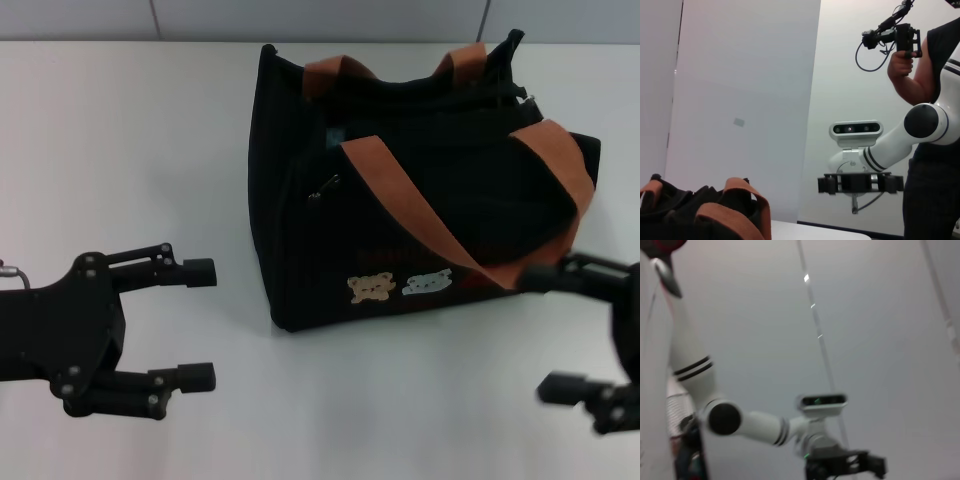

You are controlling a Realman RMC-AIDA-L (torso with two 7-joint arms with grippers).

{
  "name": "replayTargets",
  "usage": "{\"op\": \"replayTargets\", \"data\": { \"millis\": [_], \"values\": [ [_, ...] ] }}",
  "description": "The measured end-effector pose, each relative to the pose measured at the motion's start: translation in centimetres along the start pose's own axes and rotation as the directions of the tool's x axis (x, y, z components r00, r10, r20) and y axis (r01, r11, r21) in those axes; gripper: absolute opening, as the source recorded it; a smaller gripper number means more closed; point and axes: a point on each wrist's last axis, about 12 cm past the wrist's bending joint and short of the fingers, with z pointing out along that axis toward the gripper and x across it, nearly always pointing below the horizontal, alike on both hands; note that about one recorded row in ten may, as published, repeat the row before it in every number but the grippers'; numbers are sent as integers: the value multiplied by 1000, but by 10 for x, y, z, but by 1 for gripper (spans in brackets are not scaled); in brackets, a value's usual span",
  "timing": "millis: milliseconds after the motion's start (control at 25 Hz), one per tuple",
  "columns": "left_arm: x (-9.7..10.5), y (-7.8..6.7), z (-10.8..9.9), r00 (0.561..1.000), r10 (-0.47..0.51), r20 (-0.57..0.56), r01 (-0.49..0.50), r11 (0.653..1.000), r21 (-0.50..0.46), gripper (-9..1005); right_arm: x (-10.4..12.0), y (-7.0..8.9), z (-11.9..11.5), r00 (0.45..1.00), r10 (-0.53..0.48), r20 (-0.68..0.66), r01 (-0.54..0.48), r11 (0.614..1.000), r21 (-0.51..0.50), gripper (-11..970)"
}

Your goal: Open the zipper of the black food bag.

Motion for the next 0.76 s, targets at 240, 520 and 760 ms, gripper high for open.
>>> {"op": "replayTargets", "data": {
  "millis": [240, 520, 760],
  "values": [
    [1, -2, 3, 1000, -7, 6, 7, 1000, 5, 846, -1, -8, 11, 1000, -14, -16, 14, 1000, -20, 839],
    [1, -3, 2, 1000, -5, 15, 5, 1000, -6, 846, -3, -11, 17, 999, -13, -31, 12, 999, -52, 839],
    [2, -3, 2, 1000, -1, 21, 1, 1000, -7, 846, -3, -11, 17, 999, -10, -31, 8, 998, -57, 839]
  ]
}}
